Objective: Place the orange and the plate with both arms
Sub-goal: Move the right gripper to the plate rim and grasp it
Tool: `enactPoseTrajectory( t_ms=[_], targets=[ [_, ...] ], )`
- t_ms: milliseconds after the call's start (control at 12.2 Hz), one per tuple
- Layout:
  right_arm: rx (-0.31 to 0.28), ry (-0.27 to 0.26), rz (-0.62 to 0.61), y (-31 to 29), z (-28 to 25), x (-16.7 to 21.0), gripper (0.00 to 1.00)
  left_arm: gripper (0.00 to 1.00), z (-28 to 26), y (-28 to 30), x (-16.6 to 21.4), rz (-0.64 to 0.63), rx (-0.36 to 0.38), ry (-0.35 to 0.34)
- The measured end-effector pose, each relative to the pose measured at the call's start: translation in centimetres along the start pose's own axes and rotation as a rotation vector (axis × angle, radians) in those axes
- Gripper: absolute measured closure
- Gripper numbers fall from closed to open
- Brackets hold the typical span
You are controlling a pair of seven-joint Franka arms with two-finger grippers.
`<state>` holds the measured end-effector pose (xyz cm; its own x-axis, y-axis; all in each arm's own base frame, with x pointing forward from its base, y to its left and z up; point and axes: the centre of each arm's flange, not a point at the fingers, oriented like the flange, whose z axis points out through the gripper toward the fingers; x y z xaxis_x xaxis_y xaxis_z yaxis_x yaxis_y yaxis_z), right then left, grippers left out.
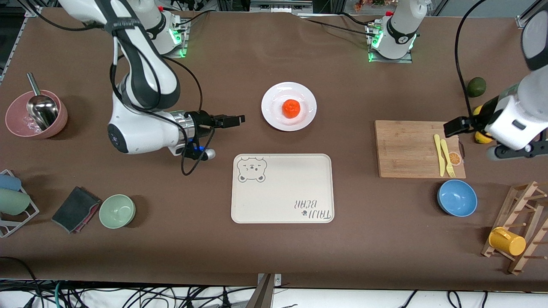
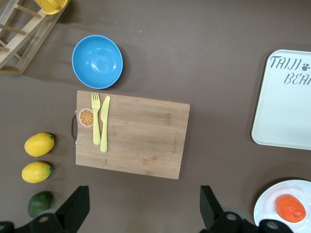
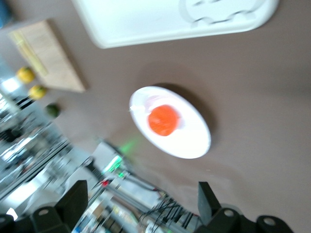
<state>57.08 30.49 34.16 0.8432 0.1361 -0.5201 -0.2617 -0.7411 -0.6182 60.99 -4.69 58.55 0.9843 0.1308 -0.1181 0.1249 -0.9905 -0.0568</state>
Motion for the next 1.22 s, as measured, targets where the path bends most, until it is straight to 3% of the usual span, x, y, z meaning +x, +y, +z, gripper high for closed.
enactPoseTrajectory(
  t_ms=[245,327,490,816,1061,1224],
  targets=[
    [0.102,-0.067,-0.134,3.5,3.9,1.3,0.00,0.00,-0.8,0.0,-1.2,0.015,-0.024,0.004],
    [0.139,-0.063,-0.181,5.1,5.3,1.6,0.00,0.00,-0.9,-0.2,-1.3,0.042,-0.024,0.005],
    [0.170,-0.002,-0.246,8.3,7.7,1.9,0.00,0.00,-0.8,-0.6,-1.2,0.074,-0.023,0.005],
    [0.155,0.076,-0.281,8.8,11.3,1.4,0.00,0.00,-0.8,-1.3,-1.1,0.108,-0.025,0.004],
    [0.145,0.101,-0.317,8.9,13.4,0.8,0.00,0.00,-0.7,-2.7,-0.8,0.102,-0.036,0.003],
    [0.180,0.115,-0.328,9.9,14.2,0.8,0.00,0.00,-0.7,-3.4,-0.7,0.097,-0.047,0.002]
  ],
)
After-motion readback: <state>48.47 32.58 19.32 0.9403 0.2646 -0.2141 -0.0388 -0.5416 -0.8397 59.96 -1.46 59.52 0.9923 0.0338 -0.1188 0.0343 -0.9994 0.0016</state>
